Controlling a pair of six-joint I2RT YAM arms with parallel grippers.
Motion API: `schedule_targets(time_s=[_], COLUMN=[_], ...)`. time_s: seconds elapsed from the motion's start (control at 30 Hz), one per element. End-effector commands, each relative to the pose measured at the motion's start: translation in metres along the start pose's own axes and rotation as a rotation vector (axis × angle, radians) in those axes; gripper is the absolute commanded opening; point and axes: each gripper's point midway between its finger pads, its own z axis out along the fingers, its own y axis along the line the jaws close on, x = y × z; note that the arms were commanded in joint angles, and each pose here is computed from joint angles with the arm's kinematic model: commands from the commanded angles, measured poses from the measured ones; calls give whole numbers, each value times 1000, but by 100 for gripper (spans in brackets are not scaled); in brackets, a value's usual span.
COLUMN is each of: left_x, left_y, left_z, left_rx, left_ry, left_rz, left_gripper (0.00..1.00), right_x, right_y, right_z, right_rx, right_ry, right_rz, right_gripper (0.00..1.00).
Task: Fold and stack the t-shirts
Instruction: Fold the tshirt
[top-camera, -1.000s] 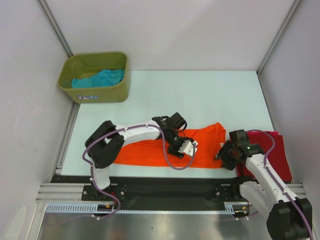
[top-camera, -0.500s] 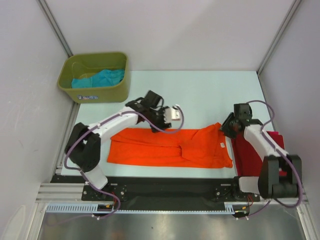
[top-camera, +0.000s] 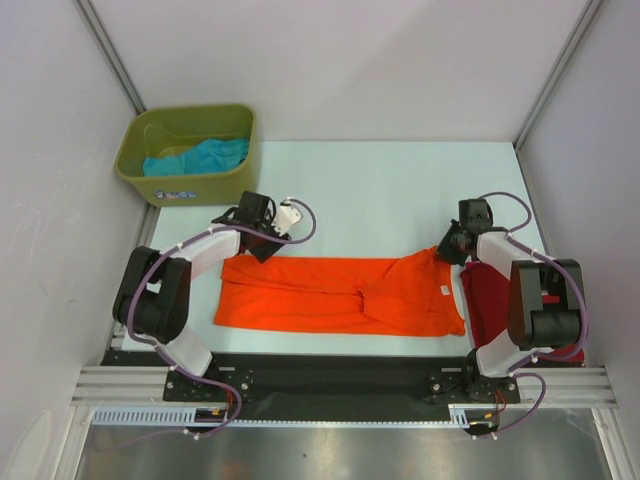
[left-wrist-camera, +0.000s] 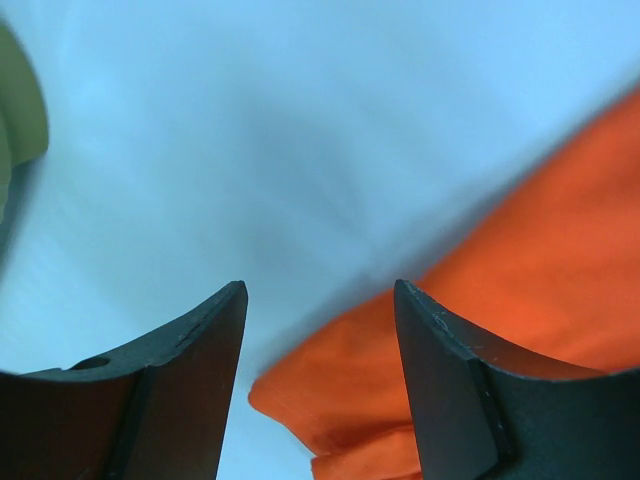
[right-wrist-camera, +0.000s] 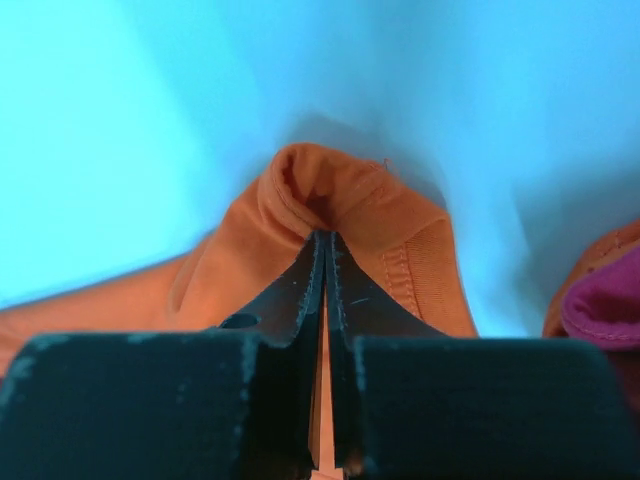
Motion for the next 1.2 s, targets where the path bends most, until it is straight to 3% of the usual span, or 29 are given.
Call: schedule_targets(time_s=[0.0, 0.17, 0.33, 0.37, 0.4, 0.43, 0.53, 0.67, 0.73, 0.83, 1.1, 1.17], left_x=[8, 32, 30, 30, 28, 26, 21, 25, 24, 26, 32, 32], left_y=[24, 5, 9, 8, 10, 10, 12, 8, 7, 5, -1, -1], left_z=[11, 25, 28, 27, 26, 25, 21, 25, 25, 24, 26, 26], left_rx=[-102, -50, -51, -49, -49, -43, -40, -13, -9, 2, 18, 20], left_ry=[-3, 67, 66, 66, 59, 50, 36, 62, 61, 68, 89, 91], left_rz=[-86, -140, -153, -150, -143, -139, -115, -113, -121, -126, -134, -137], left_gripper=[66, 65, 65, 65, 65, 66, 67, 66, 65, 59, 54, 52], right_x=[-18, -27, -18, -17, -22, -19, -21, -18, -17, -23, -21, -20], right_y=[3, -7, -3, 1, 12, 22, 20, 20, 18, 12, 1, -1], right_z=[2, -12, -13, -13, -14, -15, -10, 1, 8, 11, 18, 21], right_rx=[-3, 51, 10, -20, -75, -135, -121, -128, -112, -108, -58, -49], right_ry=[-60, -113, -80, -74, -89, -71, -69, -50, -40, -43, -41, -32], right_rz=[14, 30, 19, -16, -46, -70, -85, -83, -74, -48, -63, -70], right_gripper=[0, 0, 0, 4, 16, 39, 47, 43, 33, 26, 27, 17])
